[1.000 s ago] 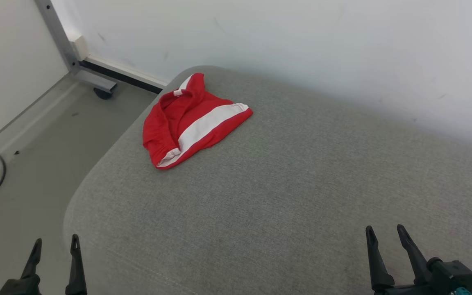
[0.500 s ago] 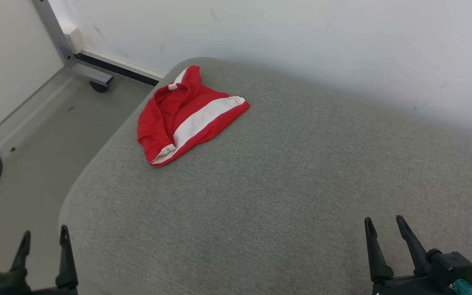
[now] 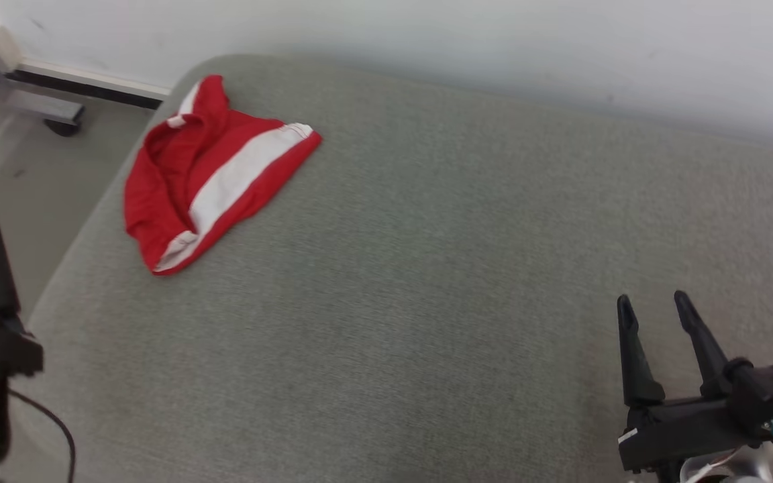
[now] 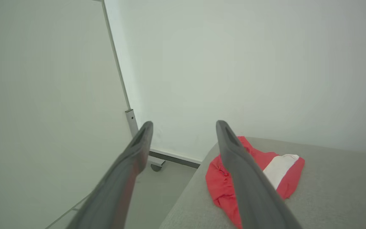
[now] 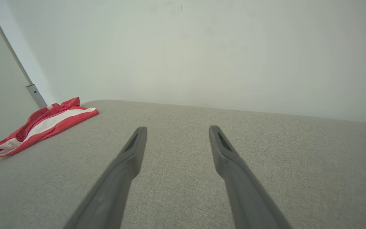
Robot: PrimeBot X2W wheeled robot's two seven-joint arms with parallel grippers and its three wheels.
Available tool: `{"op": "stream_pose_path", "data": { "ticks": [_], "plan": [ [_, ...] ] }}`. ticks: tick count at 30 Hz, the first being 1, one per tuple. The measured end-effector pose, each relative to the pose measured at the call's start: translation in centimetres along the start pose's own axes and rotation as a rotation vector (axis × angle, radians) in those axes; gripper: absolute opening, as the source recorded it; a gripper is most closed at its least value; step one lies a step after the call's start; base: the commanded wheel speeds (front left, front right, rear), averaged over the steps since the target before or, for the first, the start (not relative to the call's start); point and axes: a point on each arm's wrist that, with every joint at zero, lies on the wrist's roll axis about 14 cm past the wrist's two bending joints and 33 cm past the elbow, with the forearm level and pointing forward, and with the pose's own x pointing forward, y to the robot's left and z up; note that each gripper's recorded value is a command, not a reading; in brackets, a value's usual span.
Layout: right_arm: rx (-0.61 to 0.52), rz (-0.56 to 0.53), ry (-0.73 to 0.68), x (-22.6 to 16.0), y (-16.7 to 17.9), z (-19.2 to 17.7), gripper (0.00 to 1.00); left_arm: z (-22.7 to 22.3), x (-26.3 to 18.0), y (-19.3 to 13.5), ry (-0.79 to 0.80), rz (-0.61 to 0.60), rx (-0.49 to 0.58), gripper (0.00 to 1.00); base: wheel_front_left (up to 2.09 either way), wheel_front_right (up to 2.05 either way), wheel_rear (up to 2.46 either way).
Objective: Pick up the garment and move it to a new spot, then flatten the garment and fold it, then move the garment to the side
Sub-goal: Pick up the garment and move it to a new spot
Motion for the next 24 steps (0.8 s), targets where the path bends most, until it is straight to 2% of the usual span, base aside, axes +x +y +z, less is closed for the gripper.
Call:
{"op": "stream_pose_path", "data": {
  "ticks": [6, 11, 17, 24],
  "plan": [
    [0.002, -0.078, -0.005, 0.2, -3.1, -0.3, 1.0, 0.8, 6.3, -2.8, -0.024, -0.081, 0.019, 1.0, 0.0, 0.0, 0.0],
    [0.008, -0.14, 0.002, 0.1, -5.6, -1.2, 1.0, -0.3, 10.8, -5.5, -0.001, -0.139, 0.032, 1.0, 0.0, 0.0, 0.0],
    [0.008, -0.218, 0.035, -0.7, -8.6, -3.0, 1.0, -3.9, 15.1, -8.8, 0.089, -0.195, 0.043, 1.0, 0.0, 0.0, 0.0],
    [-0.008, -0.301, 0.071, -2.1, -11.4, -4.3, 1.0, -11.0, 17.1, -12.1, 0.301, -0.243, 0.067, 1.0, 0.0, 0.0, 0.0]
  ]
}}
